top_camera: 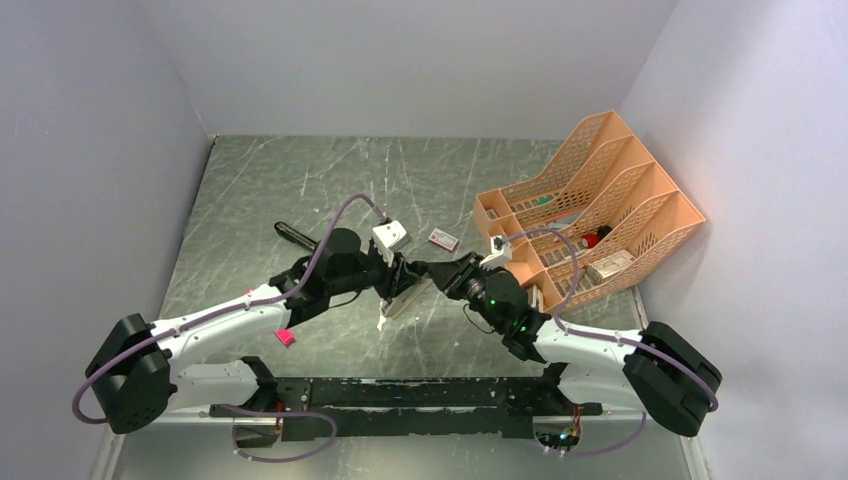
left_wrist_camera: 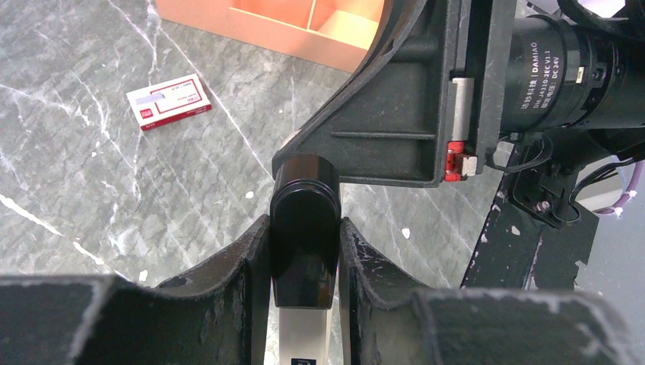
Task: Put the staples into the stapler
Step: Open the stapler at the center of the board.
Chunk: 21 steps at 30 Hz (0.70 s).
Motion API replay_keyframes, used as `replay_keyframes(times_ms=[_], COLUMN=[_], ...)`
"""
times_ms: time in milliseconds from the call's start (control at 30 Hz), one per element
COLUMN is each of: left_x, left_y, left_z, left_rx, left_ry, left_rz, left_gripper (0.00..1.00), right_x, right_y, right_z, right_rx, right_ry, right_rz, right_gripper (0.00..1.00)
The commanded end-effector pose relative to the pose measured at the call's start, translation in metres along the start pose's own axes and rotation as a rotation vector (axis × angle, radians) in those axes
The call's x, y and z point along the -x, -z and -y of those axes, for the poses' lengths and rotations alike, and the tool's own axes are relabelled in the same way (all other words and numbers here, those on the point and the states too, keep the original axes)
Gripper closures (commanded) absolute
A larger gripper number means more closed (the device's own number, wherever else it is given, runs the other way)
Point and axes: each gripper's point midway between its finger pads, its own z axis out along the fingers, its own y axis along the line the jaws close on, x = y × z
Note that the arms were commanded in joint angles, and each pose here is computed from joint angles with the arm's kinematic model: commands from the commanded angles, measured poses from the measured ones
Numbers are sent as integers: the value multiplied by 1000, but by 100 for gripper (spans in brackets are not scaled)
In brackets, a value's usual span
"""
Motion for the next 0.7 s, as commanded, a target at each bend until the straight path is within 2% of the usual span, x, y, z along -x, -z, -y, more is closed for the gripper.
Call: replay_keyframes(times_ms=[0, 100, 133, 433, 667], left_x=[34, 36, 38, 53, 48], left_y=[0, 6, 10, 62, 112], left_z=[9, 5, 3, -13, -33], left_rx=[-30, 3, 18, 159, 312], left_ry=[-20, -15, -18, -28, 54], left_rz=[122, 138, 149, 324, 449], left_gripper=[93, 93, 93, 93, 90], right_x=[13, 21, 25, 69, 113], right_y=[-1, 1, 3, 14, 17], right_z=[-4, 7, 12, 40, 30], right_rx=[11, -39, -60, -153, -128], right_ry=[-6, 17, 22, 8, -23], right_rz=[55, 96, 110, 223, 295], right_gripper=[83, 98, 100, 100, 100])
